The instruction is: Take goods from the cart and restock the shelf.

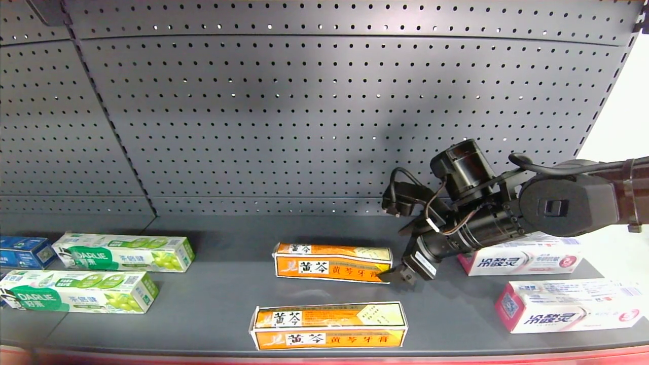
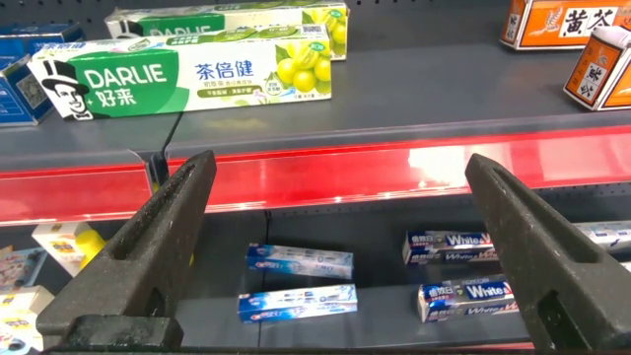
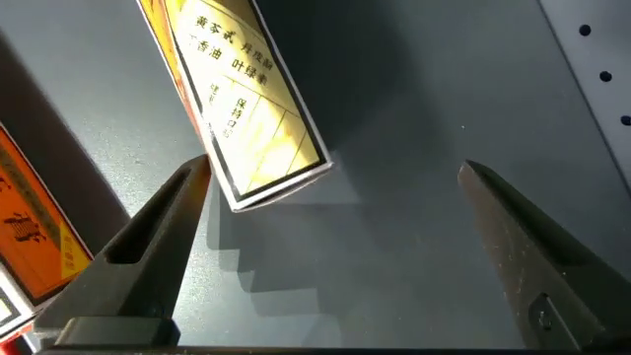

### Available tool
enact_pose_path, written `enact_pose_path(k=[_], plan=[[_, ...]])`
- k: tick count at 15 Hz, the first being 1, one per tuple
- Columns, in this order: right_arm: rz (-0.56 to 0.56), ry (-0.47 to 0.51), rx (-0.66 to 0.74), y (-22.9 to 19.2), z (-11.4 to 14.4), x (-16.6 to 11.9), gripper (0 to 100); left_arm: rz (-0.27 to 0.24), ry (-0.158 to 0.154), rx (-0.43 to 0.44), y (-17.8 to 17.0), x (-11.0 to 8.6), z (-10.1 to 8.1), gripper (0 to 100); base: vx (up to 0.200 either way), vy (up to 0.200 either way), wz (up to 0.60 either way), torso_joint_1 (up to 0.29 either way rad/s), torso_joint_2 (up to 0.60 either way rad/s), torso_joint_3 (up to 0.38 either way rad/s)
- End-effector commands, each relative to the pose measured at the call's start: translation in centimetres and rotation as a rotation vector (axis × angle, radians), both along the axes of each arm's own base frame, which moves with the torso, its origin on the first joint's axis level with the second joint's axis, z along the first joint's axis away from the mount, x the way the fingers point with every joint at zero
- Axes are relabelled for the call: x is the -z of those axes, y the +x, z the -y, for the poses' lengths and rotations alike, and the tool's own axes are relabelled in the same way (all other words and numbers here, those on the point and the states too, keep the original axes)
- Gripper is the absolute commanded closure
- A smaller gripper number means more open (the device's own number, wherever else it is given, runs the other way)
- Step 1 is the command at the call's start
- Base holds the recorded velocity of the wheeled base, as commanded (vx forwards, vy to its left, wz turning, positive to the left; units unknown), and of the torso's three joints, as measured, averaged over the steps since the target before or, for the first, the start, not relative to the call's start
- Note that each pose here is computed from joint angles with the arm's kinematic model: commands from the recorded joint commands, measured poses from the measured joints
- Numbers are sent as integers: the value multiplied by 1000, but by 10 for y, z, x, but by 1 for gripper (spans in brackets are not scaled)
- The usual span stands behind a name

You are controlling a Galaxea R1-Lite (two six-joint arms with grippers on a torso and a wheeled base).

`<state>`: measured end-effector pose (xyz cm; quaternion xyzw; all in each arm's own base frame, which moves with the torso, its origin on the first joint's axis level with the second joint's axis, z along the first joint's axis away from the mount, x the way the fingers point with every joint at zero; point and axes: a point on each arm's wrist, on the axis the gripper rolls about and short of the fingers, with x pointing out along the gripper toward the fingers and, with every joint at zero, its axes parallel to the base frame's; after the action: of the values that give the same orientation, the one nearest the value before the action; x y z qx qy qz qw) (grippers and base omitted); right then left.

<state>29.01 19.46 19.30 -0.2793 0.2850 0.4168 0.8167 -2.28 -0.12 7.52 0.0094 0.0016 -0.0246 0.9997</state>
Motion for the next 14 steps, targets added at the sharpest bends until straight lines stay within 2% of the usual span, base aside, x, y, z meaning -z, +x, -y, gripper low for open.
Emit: enact_pose_path(k=[1,11,14], plan=[[-2,-1,5,1,1,1,0,1,-1,0,0,0,0,0,0,0,0,0,0,0],[1,3,14,-4,6,-3,0,1,-1,0,0,0,0,0,0,0,0,0,0,0],[39,27,8,-17,13,-19,0,1,-1,0,0,0,0,0,0,0,0,0,0,0]])
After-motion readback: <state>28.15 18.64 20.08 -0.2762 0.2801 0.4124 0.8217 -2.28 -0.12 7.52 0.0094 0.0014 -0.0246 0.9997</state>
